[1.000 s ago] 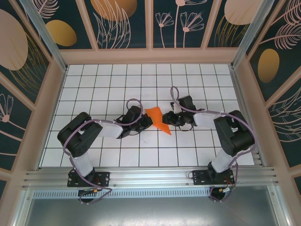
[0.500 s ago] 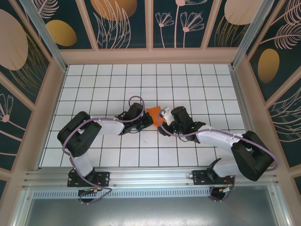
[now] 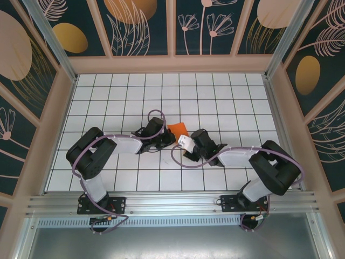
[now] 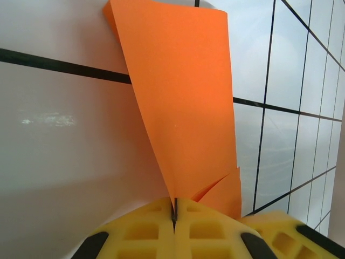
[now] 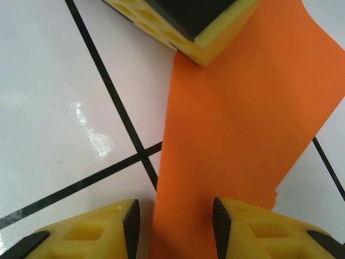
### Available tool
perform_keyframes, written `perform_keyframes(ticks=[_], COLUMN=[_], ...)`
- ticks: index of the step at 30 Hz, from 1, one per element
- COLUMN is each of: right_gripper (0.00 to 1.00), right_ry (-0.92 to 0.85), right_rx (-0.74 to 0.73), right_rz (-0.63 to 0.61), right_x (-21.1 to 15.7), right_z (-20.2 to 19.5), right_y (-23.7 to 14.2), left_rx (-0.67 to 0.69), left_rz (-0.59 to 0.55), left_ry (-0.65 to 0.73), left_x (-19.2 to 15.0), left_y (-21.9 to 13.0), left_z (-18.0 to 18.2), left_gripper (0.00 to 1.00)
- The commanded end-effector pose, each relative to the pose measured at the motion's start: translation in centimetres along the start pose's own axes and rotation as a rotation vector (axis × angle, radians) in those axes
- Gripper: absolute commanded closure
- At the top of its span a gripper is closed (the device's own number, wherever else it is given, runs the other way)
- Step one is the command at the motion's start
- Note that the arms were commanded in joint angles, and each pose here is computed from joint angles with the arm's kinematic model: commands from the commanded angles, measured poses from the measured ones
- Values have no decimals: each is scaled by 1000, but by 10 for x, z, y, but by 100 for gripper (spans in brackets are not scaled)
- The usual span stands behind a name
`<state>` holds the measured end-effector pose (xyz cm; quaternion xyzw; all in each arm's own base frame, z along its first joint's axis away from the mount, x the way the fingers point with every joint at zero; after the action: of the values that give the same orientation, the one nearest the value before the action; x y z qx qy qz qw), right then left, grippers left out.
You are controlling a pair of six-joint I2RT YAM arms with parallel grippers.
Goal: Fold a paper plane with a square sheet of paper (pick it up from the middle)
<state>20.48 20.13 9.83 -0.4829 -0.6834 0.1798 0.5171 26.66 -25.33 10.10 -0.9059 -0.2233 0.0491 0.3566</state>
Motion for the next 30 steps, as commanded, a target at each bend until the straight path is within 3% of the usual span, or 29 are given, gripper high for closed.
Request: perform_keyframes(ticks=[1, 11, 20, 24, 30], right_gripper=[57, 71, 91, 96, 100], right_ry=[-60, -113, -118, -97, -1], right_rx=[-103, -118, -105, -88, -34], right_rz=[-16, 9, 12, 7, -40], right_x=[9, 4, 5, 11, 31], right_z=[-11, -4, -3, -5, -14], right_y=[5, 12, 14, 14, 12], left_rx=[-23, -22, -27, -35, -61], left_rz=[12, 28, 11, -13, -97], left_ry=[-21, -25, -28, -28, -44], left_x=[3, 4, 5, 7, 14], left_y=[2, 4, -1, -6, -28], left_z=[-3, -3, -5, -8, -11], left_gripper=[98, 98, 93, 84, 56])
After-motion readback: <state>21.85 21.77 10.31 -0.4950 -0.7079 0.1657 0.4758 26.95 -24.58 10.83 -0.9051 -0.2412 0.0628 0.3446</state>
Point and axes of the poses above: each hand's point on the last joint's axis, 136 mm out from that joint toward the fingers, its own y axis out along the fingers, its own z axis along the line the jaws close on, x = y × z, the point moved 10 cm from there along -y, back along the fingers, and after that the axes turned 11 degrees about -y, right-handed, at the moved point
